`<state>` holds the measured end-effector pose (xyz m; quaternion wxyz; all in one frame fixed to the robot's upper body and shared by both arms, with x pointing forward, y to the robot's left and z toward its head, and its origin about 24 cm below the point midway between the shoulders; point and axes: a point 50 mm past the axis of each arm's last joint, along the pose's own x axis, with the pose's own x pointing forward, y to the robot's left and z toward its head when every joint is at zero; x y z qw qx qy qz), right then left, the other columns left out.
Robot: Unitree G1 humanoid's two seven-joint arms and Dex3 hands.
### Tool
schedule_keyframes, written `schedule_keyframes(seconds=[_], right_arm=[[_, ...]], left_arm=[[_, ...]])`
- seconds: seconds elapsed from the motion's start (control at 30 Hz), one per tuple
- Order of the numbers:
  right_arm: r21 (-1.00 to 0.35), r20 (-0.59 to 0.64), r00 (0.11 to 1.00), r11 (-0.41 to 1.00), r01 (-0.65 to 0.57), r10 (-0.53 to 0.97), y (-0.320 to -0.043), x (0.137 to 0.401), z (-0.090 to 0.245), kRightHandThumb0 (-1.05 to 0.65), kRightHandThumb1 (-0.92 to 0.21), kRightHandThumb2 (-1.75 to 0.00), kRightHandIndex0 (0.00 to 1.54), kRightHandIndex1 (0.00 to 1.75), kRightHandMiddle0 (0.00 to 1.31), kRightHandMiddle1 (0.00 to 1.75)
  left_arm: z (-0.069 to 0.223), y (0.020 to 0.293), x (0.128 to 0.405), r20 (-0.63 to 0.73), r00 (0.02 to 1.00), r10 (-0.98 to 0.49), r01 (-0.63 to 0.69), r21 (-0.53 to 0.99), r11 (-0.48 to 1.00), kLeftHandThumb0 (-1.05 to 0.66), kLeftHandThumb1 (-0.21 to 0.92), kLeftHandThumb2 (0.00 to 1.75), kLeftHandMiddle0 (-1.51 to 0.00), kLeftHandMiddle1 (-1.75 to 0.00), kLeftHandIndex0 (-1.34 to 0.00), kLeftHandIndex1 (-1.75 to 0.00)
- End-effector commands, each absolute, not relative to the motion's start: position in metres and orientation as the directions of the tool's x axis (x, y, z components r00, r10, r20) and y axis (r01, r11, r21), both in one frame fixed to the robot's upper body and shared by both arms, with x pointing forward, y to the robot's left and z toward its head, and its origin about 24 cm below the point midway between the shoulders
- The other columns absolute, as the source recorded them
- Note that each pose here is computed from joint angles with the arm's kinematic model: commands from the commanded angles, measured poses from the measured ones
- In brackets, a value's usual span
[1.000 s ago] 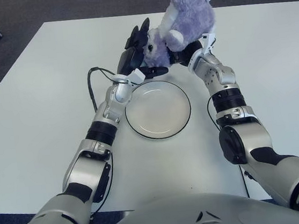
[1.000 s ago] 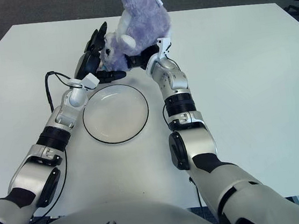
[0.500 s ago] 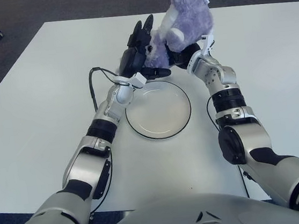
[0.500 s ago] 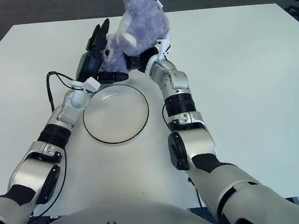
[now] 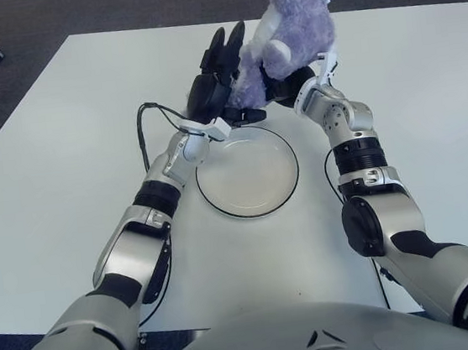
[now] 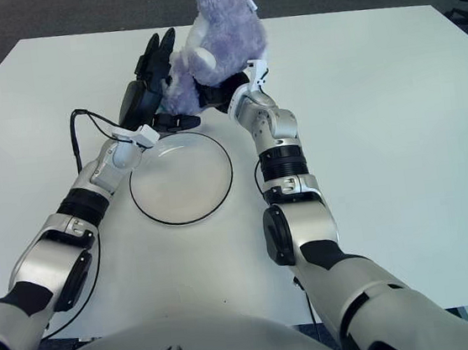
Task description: Put the doll into the plate.
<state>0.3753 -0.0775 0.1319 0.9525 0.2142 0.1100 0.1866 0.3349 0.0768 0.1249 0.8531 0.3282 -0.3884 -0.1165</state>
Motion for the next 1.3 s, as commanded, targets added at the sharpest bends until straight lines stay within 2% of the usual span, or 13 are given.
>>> schedule_keyframes(seconds=[0.0, 0.2, 0.43, 0.87, 0.93, 1.03, 1.1, 1.13, 1.17, 1.27], right_arm=[[0.468, -0.101, 0.901, 0.819, -0.331, 0.422, -0.079, 0.375, 0.138, 0.0, -0.08, -1.55, 0.83, 1.64, 0.56, 1.75], [0.451, -0.101, 0.9, 0.826, -0.338, 0.423, -0.08, 0.373, 0.141, 0.0, -0.07, -1.57, 0.83, 1.65, 0.56, 1.75], [0.423, -0.094, 0.902, 0.837, -0.347, 0.422, -0.081, 0.368, 0.146, 0.0, -0.08, -1.57, 0.83, 1.66, 0.56, 1.75], [0.391, -0.104, 0.881, 0.833, -0.391, 0.462, -0.085, 0.364, 0.149, 0.0, -0.1, -1.54, 0.82, 1.64, 0.54, 1.75], [0.392, -0.097, 0.876, 0.828, -0.402, 0.472, -0.087, 0.364, 0.149, 0.0, -0.1, -1.53, 0.83, 1.61, 0.54, 1.75], [0.399, -0.091, 0.872, 0.82, -0.41, 0.481, -0.089, 0.363, 0.149, 0.0, -0.1, -1.52, 0.84, 1.58, 0.55, 1.75], [0.403, -0.09, 0.871, 0.817, -0.412, 0.484, -0.09, 0.362, 0.149, 0.0, -0.09, -1.51, 0.87, 1.53, 0.55, 1.75], [0.407, -0.091, 0.87, 0.815, -0.412, 0.486, -0.09, 0.361, 0.15, 0.0, -0.09, -1.51, 0.87, 1.53, 0.56, 1.75], [0.41, -0.091, 0.869, 0.813, -0.413, 0.487, -0.09, 0.361, 0.15, 0.0, -0.09, -1.5, 0.88, 1.51, 0.56, 1.75], [0.434, -0.089, 0.865, 0.8, -0.413, 0.494, -0.091, 0.36, 0.151, 0.0, -0.09, -1.5, 0.89, 1.48, 0.57, 1.75]], left_arm=[[0.13, 0.078, 0.339, 0.588, 0.659, -0.47, -0.081, 0.676, 0.733, -0.91, 0.52, 0.63, -0.04, -0.1, 0.0, -0.16], [0.13, 0.078, 0.341, 0.568, 0.658, -0.495, -0.082, 0.707, 0.702, -0.92, 0.56, 0.58, -0.03, -0.12, 0.0, -0.13], [0.129, 0.079, 0.342, 0.547, 0.661, -0.514, -0.084, 0.734, 0.674, -0.85, 0.51, 0.61, -0.03, -0.17, 0.0, -0.12], [0.128, 0.084, 0.347, 0.526, 0.711, -0.466, -0.122, 0.746, 0.655, -0.71, 0.38, 0.76, 0.0, -0.67, 0.0, -0.33], [0.126, 0.086, 0.348, 0.525, 0.729, -0.439, -0.131, 0.737, 0.664, -0.67, 0.34, 0.79, 0.0, -0.94, 0.0, -0.55], [0.125, 0.086, 0.35, 0.519, 0.754, -0.404, -0.128, 0.719, 0.683, -0.63, 0.31, 0.83, 0.0, -1.17, 0.0, -0.72], [0.126, 0.086, 0.351, 0.513, 0.762, -0.394, -0.123, 0.712, 0.691, -0.55, 0.26, 0.91, 0.0, -1.46, 0.0, -0.95], [0.128, 0.084, 0.352, 0.507, 0.768, -0.392, -0.116, 0.712, 0.693, -0.54, 0.25, 0.92, 0.0, -1.51, 0.0, -0.99], [0.129, 0.084, 0.352, 0.502, 0.772, -0.391, -0.111, 0.711, 0.694, -0.48, 0.21, 0.99, -0.04, -1.59, 0.0, -1.17], [0.131, 0.081, 0.353, 0.469, 0.796, -0.383, -0.087, 0.714, 0.695, -0.37, 0.13, 1.14, -0.14, -1.7, 0.0, -1.5]])
